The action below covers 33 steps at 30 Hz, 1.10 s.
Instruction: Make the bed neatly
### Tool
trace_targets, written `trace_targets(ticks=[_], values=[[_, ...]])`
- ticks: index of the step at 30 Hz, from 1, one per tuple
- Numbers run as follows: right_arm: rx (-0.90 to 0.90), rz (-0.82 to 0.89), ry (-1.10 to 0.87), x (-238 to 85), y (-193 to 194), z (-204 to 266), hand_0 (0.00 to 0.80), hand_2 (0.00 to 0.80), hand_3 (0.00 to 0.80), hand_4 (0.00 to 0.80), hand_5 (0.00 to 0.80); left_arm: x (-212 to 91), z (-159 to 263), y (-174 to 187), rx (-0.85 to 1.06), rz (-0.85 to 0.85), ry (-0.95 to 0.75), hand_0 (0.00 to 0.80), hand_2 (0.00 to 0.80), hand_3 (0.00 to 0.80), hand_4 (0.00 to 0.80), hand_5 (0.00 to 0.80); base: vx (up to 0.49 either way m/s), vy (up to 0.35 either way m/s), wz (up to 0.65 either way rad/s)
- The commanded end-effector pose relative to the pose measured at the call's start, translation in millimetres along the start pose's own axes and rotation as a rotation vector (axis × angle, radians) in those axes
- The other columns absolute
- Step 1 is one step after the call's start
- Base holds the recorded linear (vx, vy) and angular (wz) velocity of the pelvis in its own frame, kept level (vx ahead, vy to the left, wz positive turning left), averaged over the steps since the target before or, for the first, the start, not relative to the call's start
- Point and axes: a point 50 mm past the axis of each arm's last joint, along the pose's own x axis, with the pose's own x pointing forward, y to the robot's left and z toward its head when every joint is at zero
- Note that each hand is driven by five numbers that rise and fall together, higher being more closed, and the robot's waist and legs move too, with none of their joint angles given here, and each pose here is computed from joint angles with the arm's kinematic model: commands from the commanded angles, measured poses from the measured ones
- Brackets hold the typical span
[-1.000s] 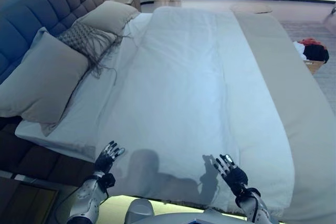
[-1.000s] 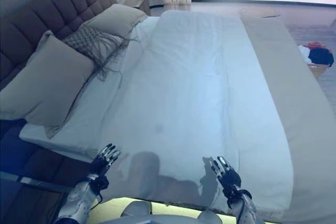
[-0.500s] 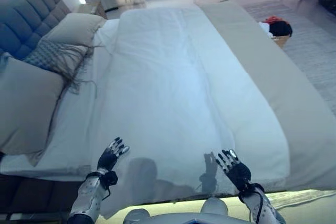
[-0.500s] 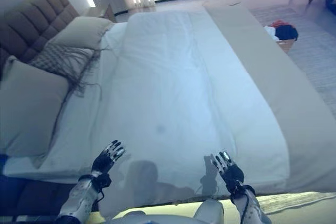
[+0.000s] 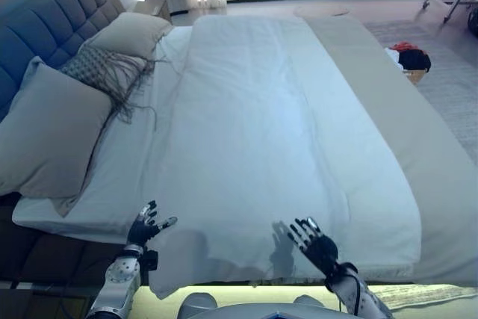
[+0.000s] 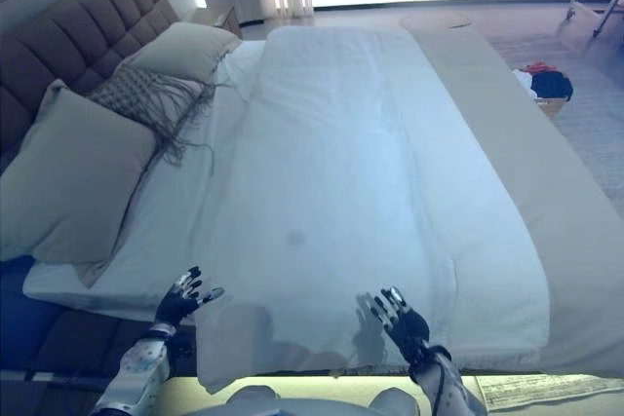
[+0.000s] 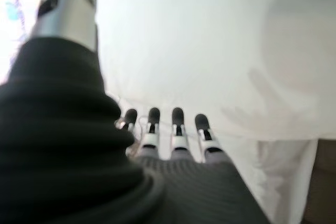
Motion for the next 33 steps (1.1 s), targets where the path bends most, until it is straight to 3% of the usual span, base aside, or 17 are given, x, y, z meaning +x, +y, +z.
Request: trace_targets(ticks=[1, 11, 15, 19, 25, 33], values=[[0.054, 0.047, -0.116, 7, 17, 19, 0.000, 0.000, 0.000, 0.000, 0.000, 28, 65, 6, 0.064, 0.049, -0.231, 0.000, 0.000, 0.000, 0.000, 0.000, -0.092, 0.095, 0.11], [0.158, 0.001, -0.094, -15, -5, -5, 0.000, 0.000, 0.000, 0.000, 0.000, 12, 44, 5, 0.431, 0.102, -0.282, 0.000, 0.000, 0.000, 0.000, 0.000, -0.029, 0.146, -0.11], [0.063, 0.119, -0.206, 14, 26, 37, 0.000, 0.000, 0.000, 0.000, 0.000, 36, 95, -8, 0.647, 0.219, -0.514, 0.000, 0.000, 0.000, 0.000, 0.000, -0.455, -0.062, -0.32], [-0.013, 0.227, -0.338, 35, 67, 88, 0.000, 0.000, 0.000, 0.000, 0.000, 55, 134, -18, 0.721, 0.330, -0.614, 0.000, 0.000, 0.000, 0.000, 0.000, -0.370, -0.107, -0.13], [-0.095, 0.332, -0.446, 41, 120, 133, 0.000, 0.000, 0.000, 0.000, 0.000, 62, 148, -32, 0.784, 0.443, -0.661, 0.000, 0.000, 0.000, 0.000, 0.000, -0.143, 0.035, -0.16], [-0.104, 0.377, -0.457, 35, 131, 135, 0.000, 0.000, 0.000, 0.000, 0.000, 66, 140, -21, 1.018, 0.584, -0.560, 0.000, 0.000, 0.000, 0.000, 0.000, -0.047, 0.054, -0.19]])
